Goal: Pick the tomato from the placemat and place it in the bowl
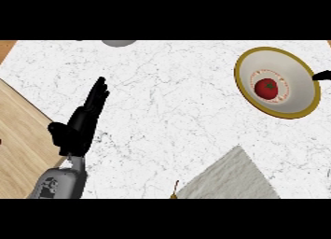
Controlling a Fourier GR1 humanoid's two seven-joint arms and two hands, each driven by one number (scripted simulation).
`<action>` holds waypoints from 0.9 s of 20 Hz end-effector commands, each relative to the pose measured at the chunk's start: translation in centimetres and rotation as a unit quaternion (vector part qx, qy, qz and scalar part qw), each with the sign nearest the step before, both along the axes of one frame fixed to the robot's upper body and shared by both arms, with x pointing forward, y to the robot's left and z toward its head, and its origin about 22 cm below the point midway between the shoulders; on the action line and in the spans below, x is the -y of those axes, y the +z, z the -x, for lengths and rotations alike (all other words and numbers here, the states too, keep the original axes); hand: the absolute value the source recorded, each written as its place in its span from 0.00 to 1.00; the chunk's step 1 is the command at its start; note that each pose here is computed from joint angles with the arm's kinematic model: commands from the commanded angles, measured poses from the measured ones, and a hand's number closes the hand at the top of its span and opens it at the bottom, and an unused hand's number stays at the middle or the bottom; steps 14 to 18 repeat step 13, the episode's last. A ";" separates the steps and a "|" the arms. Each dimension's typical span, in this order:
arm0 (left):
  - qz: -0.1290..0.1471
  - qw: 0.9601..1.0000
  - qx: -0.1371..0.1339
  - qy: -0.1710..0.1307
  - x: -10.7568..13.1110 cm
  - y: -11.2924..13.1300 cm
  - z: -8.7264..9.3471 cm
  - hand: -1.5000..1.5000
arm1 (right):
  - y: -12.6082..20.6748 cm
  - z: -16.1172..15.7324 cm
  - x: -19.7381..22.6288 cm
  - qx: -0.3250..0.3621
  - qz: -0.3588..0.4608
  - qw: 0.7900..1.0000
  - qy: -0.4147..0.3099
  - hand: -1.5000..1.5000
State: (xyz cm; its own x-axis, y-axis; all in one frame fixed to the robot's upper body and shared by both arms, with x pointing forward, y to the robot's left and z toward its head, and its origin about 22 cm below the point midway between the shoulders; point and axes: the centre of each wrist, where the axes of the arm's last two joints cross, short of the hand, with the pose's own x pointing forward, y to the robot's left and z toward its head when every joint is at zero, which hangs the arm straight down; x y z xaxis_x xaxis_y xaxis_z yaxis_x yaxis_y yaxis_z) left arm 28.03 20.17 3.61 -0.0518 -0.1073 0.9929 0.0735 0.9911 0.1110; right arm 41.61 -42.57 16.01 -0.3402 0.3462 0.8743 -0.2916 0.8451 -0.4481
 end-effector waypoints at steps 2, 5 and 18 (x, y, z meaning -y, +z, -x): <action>-0.002 1.000 0.004 -0.002 -0.4 0.4 -0.3 0.50 | -0.3 1.7 2.8 -0.026 -0.081 0.992 0.092 0.00; -0.001 1.000 0.008 -0.009 -0.1 0.7 -0.2 0.50 | 0.5 1.8 3.1 -0.033 -0.093 0.990 0.103 0.00; 0.008 1.000 0.004 0.000 -0.1 0.4 -0.2 0.50 | -0.9 3.1 4.1 -0.040 -0.086 0.988 0.118 0.00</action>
